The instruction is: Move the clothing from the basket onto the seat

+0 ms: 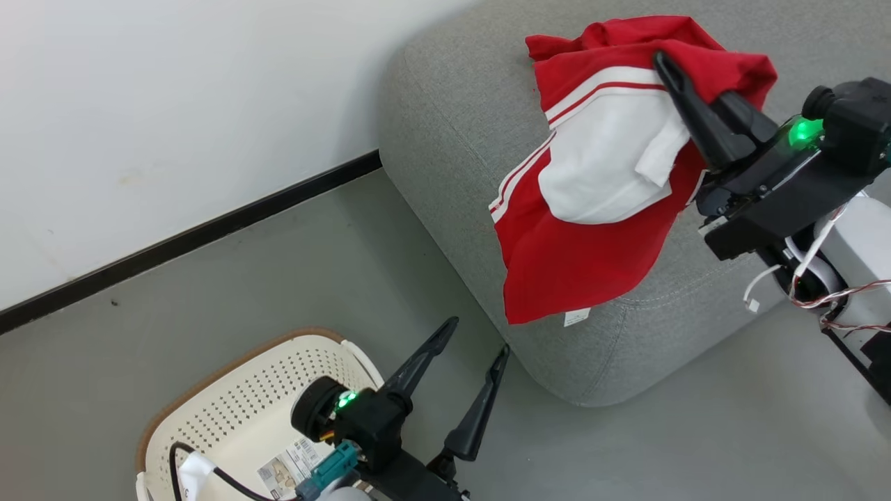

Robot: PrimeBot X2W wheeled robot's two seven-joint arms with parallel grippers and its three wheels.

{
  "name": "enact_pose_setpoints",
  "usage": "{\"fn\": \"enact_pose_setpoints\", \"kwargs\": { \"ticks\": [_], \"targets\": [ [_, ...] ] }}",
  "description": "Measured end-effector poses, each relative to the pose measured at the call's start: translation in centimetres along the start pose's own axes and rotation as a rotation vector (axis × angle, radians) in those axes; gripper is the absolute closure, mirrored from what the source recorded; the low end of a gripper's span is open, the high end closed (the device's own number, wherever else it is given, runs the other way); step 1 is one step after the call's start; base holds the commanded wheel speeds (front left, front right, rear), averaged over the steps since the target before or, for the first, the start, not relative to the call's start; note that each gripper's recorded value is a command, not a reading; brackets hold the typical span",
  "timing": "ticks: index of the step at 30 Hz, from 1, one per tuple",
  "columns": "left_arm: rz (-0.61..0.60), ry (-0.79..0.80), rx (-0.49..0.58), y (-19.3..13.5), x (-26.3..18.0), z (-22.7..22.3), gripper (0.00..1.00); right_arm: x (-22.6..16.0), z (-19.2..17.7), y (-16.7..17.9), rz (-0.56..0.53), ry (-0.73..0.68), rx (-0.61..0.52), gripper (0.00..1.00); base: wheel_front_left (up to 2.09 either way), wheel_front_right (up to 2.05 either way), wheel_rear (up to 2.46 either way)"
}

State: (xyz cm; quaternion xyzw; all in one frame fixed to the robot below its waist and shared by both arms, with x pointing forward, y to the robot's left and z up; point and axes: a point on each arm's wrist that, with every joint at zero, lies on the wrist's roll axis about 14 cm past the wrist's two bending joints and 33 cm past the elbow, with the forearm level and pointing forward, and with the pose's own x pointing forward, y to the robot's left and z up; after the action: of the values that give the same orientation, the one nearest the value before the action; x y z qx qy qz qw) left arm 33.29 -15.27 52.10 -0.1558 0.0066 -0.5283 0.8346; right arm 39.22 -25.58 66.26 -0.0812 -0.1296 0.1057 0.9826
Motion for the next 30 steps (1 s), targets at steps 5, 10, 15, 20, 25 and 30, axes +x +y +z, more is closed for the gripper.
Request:
{"fn": "enact_pose_setpoints", "kwargs": {
  "ticks": [5,10,15,20,25,30],
  "targets": [
    [-0.025,0.008,-0.013,-0.8,0.3,-0.4,0.00,-0.5,0.6,-1.6,-0.031,-0.003,-0.036,1.00,0.00,0.00,0.00],
    [-0.027,0.019,-0.022,-0.7,0.2,-0.9,0.00,-0.9,1.8,-5.3,-0.101,-0.004,-0.123,1.00,0.00,0.00,0.00],
    [-0.009,0.025,-0.040,0.0,0.0,-1.4,0.00,-0.3,4.4,-9.1,-0.179,-0.034,-0.223,1.00,0.00,0.00,0.00],
    [-0.011,0.025,-0.055,0.7,0.4,-1.8,0.00,0.1,5.5,-13.1,-0.265,-0.021,-0.317,1.00,0.00,0.00,0.00],
    [-0.018,0.025,-0.060,1.2,0.7,-2.1,0.00,0.6,5.9,-15.4,-0.315,-0.009,-0.358,1.00,0.00,0.00,0.00],
    [-0.032,0.019,-0.066,1.7,1.2,-2.4,0.00,1.3,5.5,-18.0,-0.369,0.027,-0.406,1.00,0.00,0.00,0.00]
  ]
}}
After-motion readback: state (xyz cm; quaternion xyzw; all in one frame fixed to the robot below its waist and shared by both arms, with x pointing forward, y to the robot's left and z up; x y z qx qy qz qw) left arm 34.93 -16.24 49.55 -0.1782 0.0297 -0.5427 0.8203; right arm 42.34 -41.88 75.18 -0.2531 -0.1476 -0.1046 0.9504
